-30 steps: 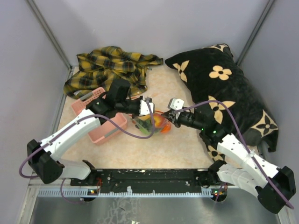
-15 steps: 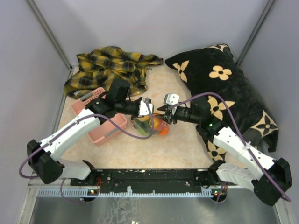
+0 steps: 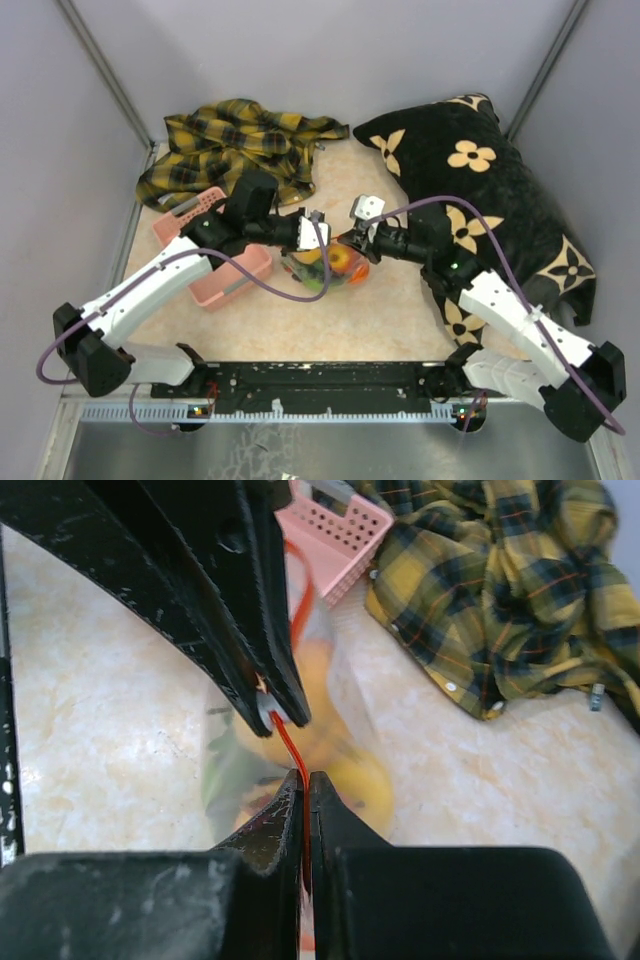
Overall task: Place the food in the zip-top bag and seal the zipper
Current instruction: Zip the zipper food storage bag at the center of the board.
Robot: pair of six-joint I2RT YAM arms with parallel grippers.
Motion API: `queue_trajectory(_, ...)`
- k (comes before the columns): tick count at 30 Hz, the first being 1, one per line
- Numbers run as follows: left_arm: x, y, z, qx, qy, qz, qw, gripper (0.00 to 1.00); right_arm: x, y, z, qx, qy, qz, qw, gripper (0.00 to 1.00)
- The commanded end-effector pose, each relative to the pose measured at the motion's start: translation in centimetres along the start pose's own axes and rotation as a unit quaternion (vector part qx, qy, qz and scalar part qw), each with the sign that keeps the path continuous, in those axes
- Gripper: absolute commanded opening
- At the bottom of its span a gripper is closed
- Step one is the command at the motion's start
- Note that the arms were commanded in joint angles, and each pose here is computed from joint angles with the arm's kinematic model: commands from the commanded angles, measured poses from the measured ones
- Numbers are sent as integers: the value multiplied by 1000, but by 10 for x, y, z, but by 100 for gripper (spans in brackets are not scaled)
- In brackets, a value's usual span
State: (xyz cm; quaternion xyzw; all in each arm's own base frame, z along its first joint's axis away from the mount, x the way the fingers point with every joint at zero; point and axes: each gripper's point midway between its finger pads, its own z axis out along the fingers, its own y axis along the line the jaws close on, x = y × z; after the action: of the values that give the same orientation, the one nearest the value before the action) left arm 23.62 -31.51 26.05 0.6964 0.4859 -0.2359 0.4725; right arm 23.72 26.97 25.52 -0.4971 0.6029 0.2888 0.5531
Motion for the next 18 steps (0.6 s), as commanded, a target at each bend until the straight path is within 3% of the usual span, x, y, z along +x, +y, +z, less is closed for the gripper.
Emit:
queue_trajectory(1,-2,0,-23,-33,17,0,999,0,-16,-36,-28,110,-3,-12,994,0)
queue_trajectory(18,45,2,-55,-105,103,-37,988,0,14,-59,-82,243,45,33,968,0)
